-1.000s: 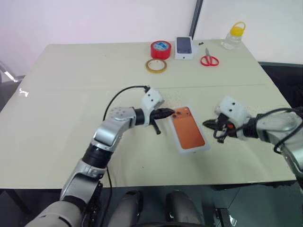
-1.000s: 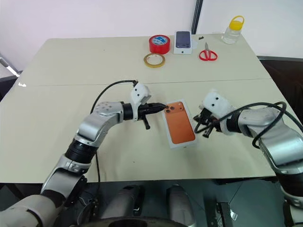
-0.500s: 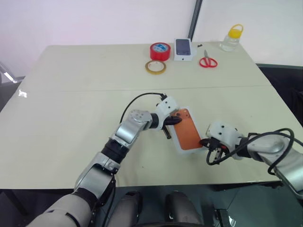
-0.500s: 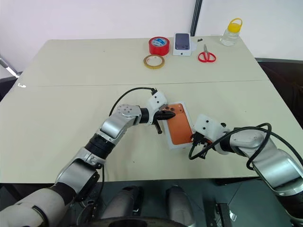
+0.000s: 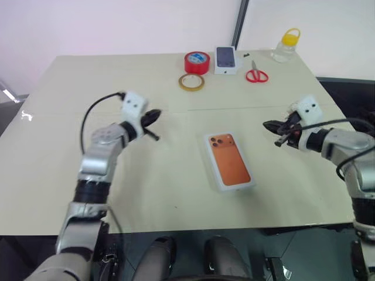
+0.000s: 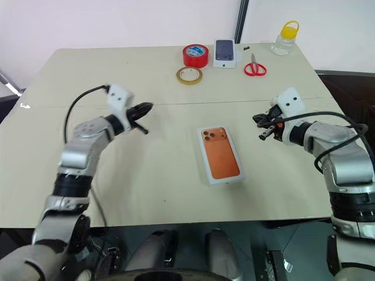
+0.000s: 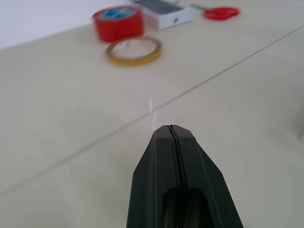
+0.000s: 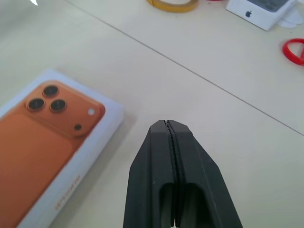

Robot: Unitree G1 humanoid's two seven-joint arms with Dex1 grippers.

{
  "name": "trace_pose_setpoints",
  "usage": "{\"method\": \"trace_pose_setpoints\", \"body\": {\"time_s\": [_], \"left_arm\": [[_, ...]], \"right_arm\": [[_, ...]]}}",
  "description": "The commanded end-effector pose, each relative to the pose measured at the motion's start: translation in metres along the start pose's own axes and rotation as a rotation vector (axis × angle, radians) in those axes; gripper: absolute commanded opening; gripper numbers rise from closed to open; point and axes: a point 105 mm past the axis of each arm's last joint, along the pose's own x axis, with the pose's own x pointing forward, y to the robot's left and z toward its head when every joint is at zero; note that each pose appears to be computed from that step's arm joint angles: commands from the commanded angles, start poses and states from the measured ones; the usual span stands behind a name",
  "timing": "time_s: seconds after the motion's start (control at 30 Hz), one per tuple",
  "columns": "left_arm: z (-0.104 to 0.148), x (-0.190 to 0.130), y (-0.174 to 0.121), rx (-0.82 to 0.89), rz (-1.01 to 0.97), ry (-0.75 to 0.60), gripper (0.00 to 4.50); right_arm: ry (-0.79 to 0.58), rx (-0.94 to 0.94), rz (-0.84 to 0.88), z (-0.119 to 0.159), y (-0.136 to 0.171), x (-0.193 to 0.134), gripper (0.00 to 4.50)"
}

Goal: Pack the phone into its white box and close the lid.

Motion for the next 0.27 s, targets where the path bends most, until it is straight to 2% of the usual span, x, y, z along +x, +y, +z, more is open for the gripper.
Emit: {"method": "trace_pose_setpoints", "body": {"time_s": [0.03, 0.13, 0.27], "left_arm": [[0.014, -0.029, 0.021, 0.015, 0.085, -0.054, 0.00], [0.006, -0.050, 0.031, -0.009, 0.148, -0.039, 0.00], [-0.004, -0.063, 0.032, -0.030, 0.180, -0.014, 0.00]], "right_arm": [[-0.046, -0.022, 0.039, 0.009, 0.002, 0.001, 0.02], [-0.047, -0.015, 0.105, 0.007, 0.010, 0.005, 0.02], [-0.040, -0.025, 0.154, 0.002, 0.017, 0.010, 0.02]]}}
